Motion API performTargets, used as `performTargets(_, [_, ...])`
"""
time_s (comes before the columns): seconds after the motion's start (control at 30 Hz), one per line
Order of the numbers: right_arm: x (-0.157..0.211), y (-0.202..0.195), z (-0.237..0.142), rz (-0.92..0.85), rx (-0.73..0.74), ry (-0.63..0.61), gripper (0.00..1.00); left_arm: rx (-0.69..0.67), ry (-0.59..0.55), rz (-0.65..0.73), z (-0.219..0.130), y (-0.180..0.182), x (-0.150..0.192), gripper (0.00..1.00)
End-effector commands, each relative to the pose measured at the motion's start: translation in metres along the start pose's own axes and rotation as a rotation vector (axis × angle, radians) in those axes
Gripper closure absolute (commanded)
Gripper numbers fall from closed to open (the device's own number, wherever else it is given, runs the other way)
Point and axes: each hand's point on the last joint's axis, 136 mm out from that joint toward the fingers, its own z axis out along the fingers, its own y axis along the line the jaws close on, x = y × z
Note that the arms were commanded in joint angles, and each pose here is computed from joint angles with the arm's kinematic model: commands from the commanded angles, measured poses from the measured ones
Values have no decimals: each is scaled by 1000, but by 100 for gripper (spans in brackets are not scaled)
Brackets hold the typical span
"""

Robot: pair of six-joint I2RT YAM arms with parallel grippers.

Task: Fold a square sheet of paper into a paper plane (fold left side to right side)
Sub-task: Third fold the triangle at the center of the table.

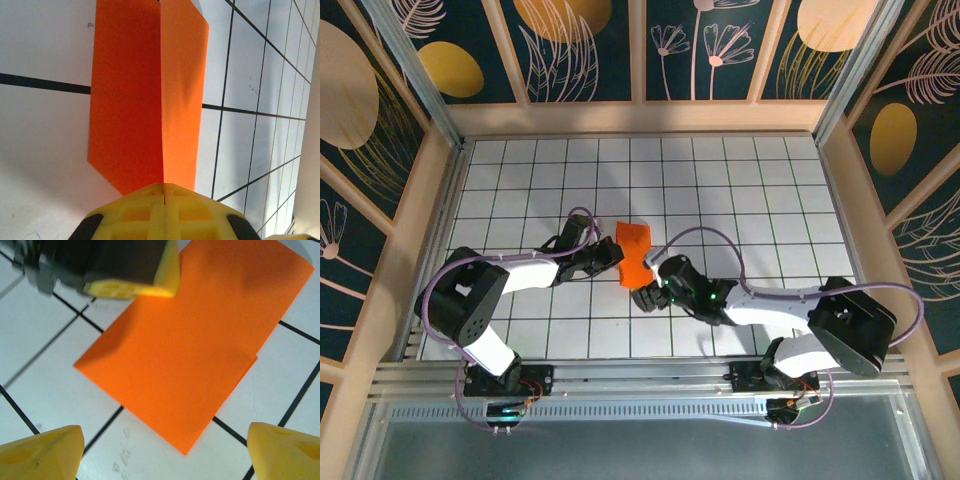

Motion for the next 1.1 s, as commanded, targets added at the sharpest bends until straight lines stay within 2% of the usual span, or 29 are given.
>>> performTargets(0.0, [-12,-7,-1,-141,143,-76,12,28,7,-6,-4,-11,1,100])
performTargets(0.33, [-17,7,29,-338,216,-47,11,34,9,-11,-5,-12,2,100])
performTargets(0.63, [-33,16,49,-390,219,-77,23,32,13,-12,-4,-11,3,100])
performTargets(0.73, [-36,17,51,-391,220,-81,32,28,15,-11,-3,-10,4,100])
performTargets(0.93, [-31,18,51,-395,206,-55,66,-16,6,8,-2,-4,1,100])
performTargets(1.0, [-28,18,51,-393,203,-38,80,-34,-4,23,-4,-2,-1,96])
performTargets(1.07, [-28,17,50,-382,198,-21,93,-40,-23,38,-8,-4,-4,89])
